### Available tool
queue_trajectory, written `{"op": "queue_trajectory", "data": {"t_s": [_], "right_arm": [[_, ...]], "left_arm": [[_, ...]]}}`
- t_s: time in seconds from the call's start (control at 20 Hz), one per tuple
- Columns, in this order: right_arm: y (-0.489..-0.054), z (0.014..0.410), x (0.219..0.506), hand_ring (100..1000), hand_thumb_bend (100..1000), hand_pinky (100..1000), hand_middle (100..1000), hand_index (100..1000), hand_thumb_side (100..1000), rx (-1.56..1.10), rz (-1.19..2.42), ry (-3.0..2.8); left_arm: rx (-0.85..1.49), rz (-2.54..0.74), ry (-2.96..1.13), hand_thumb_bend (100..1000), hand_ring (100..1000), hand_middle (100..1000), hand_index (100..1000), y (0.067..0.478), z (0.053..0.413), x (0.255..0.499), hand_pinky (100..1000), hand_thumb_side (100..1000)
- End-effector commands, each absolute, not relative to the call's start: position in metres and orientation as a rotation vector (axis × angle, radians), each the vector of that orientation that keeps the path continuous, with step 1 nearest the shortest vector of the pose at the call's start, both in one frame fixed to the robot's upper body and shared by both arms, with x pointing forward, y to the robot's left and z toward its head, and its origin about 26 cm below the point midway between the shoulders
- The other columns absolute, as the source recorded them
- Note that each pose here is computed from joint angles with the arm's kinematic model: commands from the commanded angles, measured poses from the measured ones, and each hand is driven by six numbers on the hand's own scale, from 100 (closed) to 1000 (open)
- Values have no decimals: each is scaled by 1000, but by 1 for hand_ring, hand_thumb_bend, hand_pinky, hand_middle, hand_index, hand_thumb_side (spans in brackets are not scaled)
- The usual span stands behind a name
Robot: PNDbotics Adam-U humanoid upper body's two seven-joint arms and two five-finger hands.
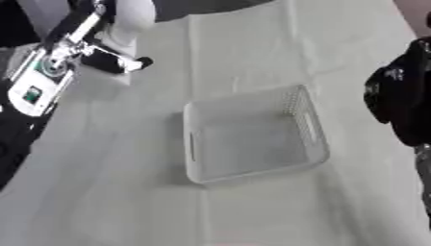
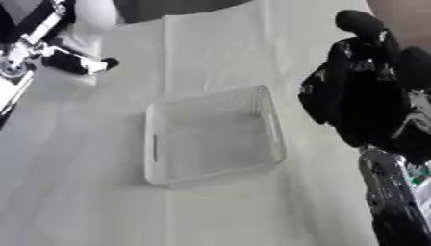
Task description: Pick up objects on the table and place them in the box.
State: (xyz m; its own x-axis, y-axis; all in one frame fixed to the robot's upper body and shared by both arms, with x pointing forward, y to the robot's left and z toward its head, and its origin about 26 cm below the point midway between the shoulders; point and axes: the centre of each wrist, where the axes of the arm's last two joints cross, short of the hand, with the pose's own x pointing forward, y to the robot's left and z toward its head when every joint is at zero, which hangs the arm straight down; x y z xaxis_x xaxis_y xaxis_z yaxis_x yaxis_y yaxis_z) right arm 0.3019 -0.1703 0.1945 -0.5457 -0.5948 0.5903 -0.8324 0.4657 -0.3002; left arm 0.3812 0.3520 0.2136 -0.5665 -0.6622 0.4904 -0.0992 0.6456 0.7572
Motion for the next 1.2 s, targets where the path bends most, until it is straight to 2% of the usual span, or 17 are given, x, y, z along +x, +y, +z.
{"op": "queue_trajectory", "data": {"t_s": [0.05, 0.35, 1.05, 1.2], "right_arm": [[-172, 198, 301, 175, 100, 100, 417, 874, 809, 1188, 809, -2322], [-172, 196, 301, 176, 100, 100, 449, 875, 812, 1190, 797, -2315], [-171, 192, 301, 185, 100, 100, 560, 873, 814, 1196, 757, -2300], [-172, 192, 301, 228, 100, 100, 581, 871, 811, 1196, 745, -2299]], "left_arm": [[498, -880, -2118, 100, 100, 100, 178, 344, 241, 370, 100, 189], [380, -895, -2146, 100, 100, 100, 179, 325, 254, 358, 100, 189], [213, -851, -2225, 100, 100, 100, 182, 294, 274, 334, 100, 254], [173, -839, -2242, 100, 100, 100, 183, 287, 278, 329, 100, 260]]}}
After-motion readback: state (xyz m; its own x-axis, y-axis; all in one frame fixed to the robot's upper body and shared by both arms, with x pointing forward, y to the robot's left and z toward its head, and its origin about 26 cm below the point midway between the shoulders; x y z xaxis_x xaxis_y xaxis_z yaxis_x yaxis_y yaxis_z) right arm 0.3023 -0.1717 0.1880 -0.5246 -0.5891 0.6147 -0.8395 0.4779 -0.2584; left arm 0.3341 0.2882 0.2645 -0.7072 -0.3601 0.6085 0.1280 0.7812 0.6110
